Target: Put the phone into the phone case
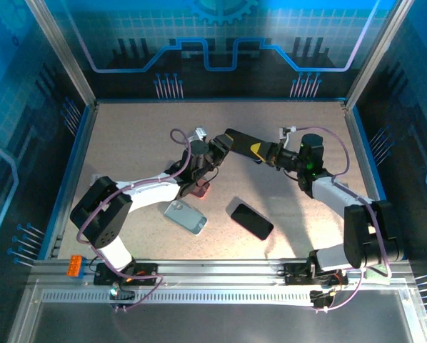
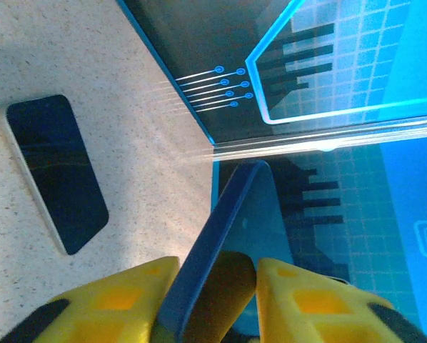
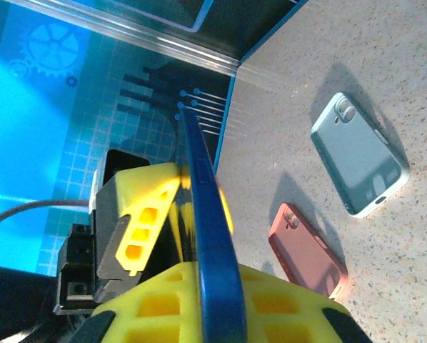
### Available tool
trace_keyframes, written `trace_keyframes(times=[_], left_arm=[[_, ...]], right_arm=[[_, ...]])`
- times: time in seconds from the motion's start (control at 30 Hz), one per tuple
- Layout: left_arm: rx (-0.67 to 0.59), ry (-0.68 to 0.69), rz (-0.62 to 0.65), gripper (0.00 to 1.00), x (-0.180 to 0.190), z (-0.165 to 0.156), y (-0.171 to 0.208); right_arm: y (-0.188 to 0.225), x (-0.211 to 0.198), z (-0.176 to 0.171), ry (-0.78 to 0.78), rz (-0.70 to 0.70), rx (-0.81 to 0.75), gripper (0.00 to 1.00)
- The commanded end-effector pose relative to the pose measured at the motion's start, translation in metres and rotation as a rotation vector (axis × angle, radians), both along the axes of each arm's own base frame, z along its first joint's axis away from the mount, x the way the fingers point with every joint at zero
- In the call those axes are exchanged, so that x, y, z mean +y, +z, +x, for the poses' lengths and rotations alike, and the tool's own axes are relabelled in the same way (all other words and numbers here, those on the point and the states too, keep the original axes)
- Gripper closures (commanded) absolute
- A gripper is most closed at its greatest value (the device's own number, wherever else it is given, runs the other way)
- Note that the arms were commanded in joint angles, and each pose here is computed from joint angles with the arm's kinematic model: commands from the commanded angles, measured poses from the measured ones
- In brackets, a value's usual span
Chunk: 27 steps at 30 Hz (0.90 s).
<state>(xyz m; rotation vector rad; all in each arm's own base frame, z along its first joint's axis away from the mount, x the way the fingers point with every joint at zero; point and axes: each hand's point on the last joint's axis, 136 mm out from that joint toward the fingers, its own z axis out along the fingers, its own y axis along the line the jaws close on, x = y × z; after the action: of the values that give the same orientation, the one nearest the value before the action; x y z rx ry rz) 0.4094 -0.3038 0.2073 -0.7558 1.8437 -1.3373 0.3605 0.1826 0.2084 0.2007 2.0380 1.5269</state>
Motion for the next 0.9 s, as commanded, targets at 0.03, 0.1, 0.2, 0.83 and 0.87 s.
trace_keyframes(times=[0.03, 0.1, 0.2, 0.83, 0.87], left_arm=[[-0.060, -0.025, 0.014, 0.56, -0.005, -0.003, 0.020], [-0.058, -0.019, 0.043, 0.52, 0.000, -0.002, 0.019], [-0.050, -0.007, 0.106, 0.48, 0.015, -0.001, 0.018], [0.258, -0.086, 0.600, 0.51, 0.144, 0.070, -0.086], [0.272, -0.097, 0.610, 0.51, 0.146, 0.077, -0.094]], right_arm=[[-0.006, 0.002, -0.005, 0.014, -0.057, -0.026, 1.00], [-0.005, 0.001, -0.007, 0.014, -0.067, -0.024, 1.00], [-0.004, 0.000, -0.010, 0.017, -0.093, -0.022, 1.00], [-0.009, -0.012, -0.015, 0.024, -0.191, 0.028, 1.00], [-0.009, -0.012, -0.016, 0.026, -0.200, 0.030, 1.00]])
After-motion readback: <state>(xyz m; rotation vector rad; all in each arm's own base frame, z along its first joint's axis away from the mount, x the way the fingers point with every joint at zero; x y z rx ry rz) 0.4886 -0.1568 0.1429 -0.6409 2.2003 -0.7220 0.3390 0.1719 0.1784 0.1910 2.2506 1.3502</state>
